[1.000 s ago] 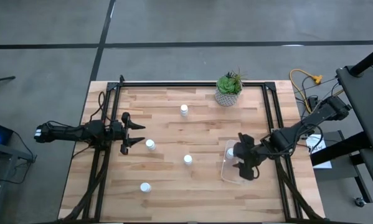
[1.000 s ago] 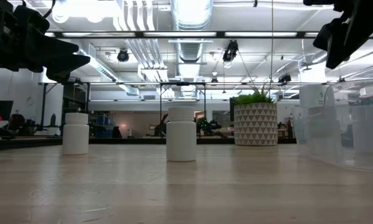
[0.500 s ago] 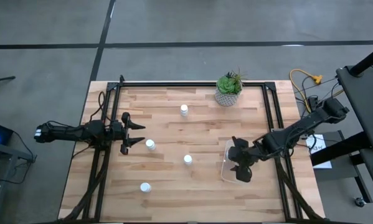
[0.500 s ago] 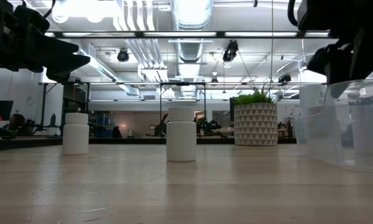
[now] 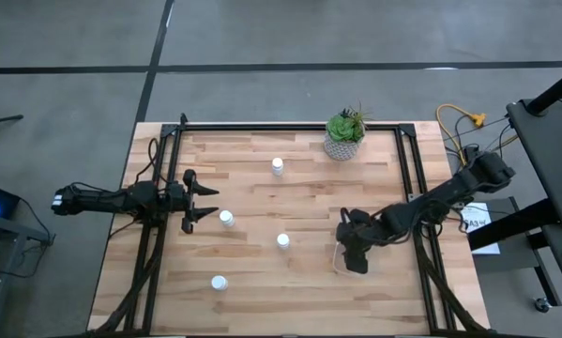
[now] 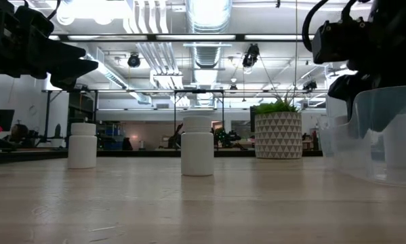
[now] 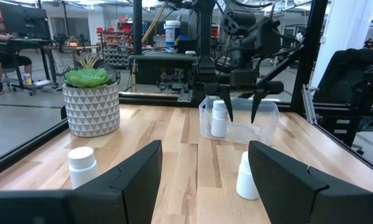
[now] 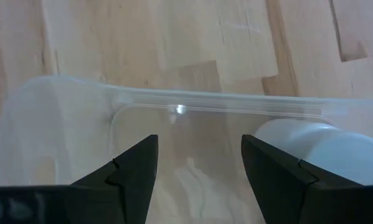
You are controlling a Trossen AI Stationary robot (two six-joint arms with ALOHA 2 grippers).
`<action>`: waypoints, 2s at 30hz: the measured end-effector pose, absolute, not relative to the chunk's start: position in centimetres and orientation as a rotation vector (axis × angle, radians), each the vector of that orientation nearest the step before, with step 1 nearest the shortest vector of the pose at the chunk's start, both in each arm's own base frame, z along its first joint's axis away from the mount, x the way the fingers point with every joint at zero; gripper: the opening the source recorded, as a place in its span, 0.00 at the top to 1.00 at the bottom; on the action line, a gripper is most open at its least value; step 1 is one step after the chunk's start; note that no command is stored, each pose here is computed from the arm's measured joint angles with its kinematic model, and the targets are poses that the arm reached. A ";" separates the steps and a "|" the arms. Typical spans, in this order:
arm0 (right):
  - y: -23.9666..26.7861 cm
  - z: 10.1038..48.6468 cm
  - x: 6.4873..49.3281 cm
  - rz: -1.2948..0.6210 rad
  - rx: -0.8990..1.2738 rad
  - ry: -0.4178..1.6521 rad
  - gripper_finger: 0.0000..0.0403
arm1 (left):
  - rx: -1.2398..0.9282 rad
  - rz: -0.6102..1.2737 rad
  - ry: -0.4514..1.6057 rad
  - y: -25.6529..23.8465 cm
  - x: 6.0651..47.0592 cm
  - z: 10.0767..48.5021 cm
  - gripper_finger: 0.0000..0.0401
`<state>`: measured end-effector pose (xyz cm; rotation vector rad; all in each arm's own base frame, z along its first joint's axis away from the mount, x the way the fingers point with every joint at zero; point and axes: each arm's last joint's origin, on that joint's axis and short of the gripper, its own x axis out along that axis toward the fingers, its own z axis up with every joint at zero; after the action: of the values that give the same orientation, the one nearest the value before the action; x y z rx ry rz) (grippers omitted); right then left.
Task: Pick and place pill bottles into a basket
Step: Adjust the white medicine bottle in the transparent bin, then put the white medicine bottle into the transparent bin
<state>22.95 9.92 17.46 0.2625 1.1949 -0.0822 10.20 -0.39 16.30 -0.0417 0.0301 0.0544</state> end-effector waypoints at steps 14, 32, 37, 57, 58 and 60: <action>8.8 17.1 23.1 -0.166 0.228 1.210 0.46 | -0.041 0.054 0.034 -0.4 10.2 16.3 0.45; 8.5 20.3 23.2 -0.074 0.283 1.008 0.46 | -0.041 0.054 0.035 -0.4 10.2 16.3 0.45; 8.3 21.9 22.9 -0.049 0.317 0.916 0.46 | -0.041 0.055 0.035 -0.4 10.2 16.3 0.45; 5.6 26.9 30.9 0.023 0.216 0.826 0.46 | -0.041 0.055 0.035 -0.4 10.2 16.3 0.45; 5.5 27.0 31.4 0.025 0.212 0.825 0.46 | -0.042 0.055 0.035 -0.4 10.2 16.3 0.45; 5.4 27.2 32.5 0.042 0.205 0.824 0.46 | -0.041 0.055 0.035 -0.4 10.2 16.3 0.45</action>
<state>32.48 5.42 27.20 0.2052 0.8238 0.0424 10.23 -0.39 16.26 -0.0411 0.0350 0.0546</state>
